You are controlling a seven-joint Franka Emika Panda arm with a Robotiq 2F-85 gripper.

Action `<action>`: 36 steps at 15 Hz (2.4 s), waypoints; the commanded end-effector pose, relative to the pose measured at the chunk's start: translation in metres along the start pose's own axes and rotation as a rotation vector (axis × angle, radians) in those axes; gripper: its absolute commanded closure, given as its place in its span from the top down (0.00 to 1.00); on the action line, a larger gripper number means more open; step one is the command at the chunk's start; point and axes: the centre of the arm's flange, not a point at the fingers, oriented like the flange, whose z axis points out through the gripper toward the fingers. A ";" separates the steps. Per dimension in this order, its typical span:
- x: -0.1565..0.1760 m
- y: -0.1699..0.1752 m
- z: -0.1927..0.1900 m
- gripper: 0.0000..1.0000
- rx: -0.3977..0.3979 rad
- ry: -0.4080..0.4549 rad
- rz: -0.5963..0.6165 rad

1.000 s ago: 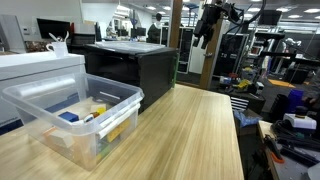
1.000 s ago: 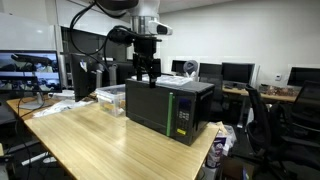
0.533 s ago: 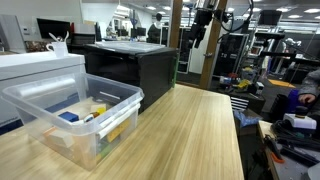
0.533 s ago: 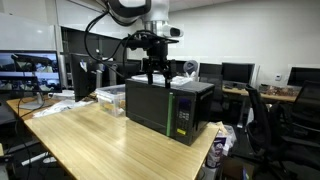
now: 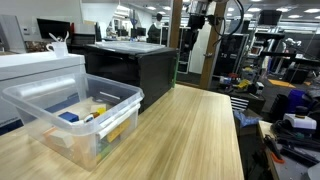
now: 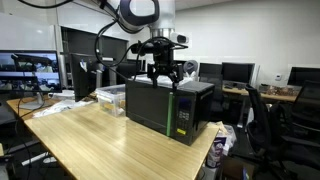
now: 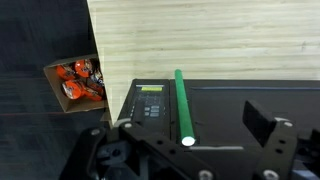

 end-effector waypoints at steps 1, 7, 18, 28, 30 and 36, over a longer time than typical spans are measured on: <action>0.015 0.008 0.009 1.00 -0.005 0.000 -0.045; 0.038 -0.015 0.021 1.00 -0.019 0.033 -0.076; 0.036 -0.003 0.034 0.75 0.022 0.053 -0.011; 0.036 0.000 0.032 0.02 0.009 0.063 -0.003; 0.036 0.001 0.031 0.03 0.008 0.066 0.001; 0.029 0.003 0.035 0.04 0.009 0.049 0.009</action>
